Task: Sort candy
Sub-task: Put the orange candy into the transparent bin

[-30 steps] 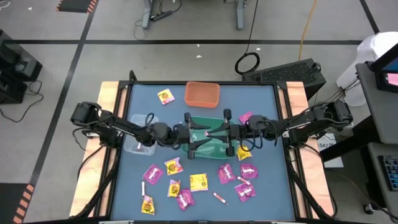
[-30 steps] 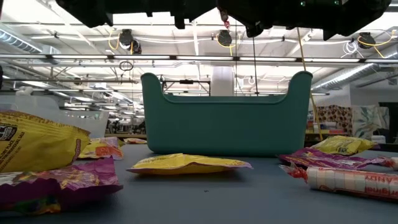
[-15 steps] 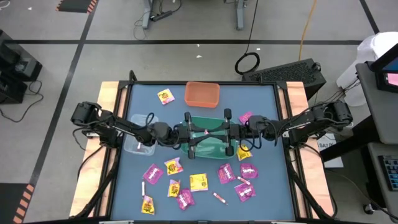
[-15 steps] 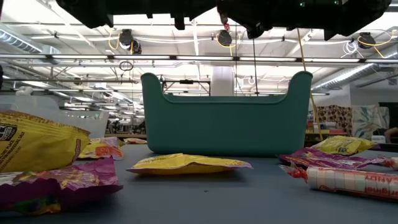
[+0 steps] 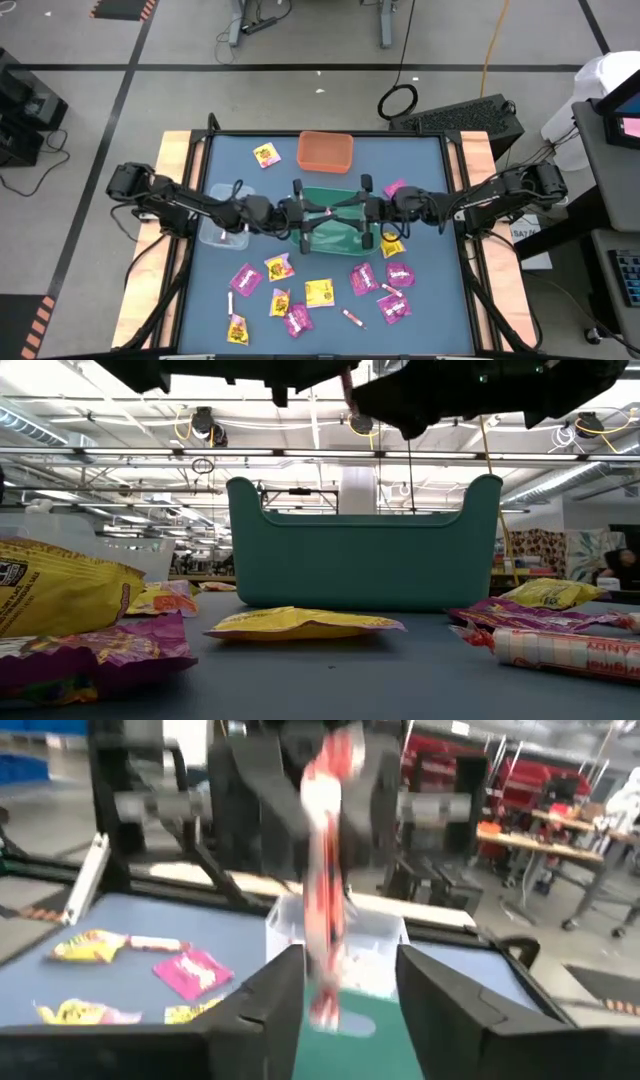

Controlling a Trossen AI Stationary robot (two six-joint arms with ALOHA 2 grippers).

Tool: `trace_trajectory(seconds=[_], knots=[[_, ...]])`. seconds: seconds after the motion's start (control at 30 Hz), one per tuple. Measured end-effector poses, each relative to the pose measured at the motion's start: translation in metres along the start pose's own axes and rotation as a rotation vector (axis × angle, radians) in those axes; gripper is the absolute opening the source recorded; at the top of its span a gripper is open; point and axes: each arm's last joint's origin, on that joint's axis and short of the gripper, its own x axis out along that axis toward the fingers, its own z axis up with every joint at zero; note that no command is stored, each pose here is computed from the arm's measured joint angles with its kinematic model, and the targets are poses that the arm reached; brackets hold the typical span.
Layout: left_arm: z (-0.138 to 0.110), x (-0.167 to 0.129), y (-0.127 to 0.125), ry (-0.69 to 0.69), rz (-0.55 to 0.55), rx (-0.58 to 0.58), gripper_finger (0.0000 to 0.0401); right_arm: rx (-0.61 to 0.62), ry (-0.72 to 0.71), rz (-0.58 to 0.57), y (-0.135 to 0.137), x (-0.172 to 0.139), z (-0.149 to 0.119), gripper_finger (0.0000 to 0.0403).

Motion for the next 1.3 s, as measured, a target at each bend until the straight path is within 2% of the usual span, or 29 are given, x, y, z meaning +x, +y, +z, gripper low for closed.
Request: trace_trajectory(seconds=[0.2,0.33,0.47,0.63,0.97,1.3], knots=[[0.010,-0.022,0.007,0.123,0.038,-0.041,0.0054,-0.004,0.054,0.010,0.001,0.000,-0.005,0.0188],[0.009,-0.042,0.016,0.278,0.121,-0.062,0.0054,0.020,0.054,0.011,0.001,-0.002,-0.004,0.0193],[0.006,-0.064,0.023,0.369,0.171,-0.072,0.0054,0.027,0.058,0.011,0.000,-0.006,0.001,0.0194],[-0.001,-0.101,0.032,0.505,0.225,-0.181,0.0054,0.042,0.093,0.015,-0.002,-0.014,0.004,0.0194],[-0.022,-0.172,0.041,0.779,0.433,-0.347,0.0054,0.043,0.099,0.017,-0.002,-0.019,0.008,0.0194],[-0.070,-0.197,0.040,0.899,0.607,-0.449,0.0054,0.040,0.095,0.018,-0.002,-0.019,0.008,0.0194]])
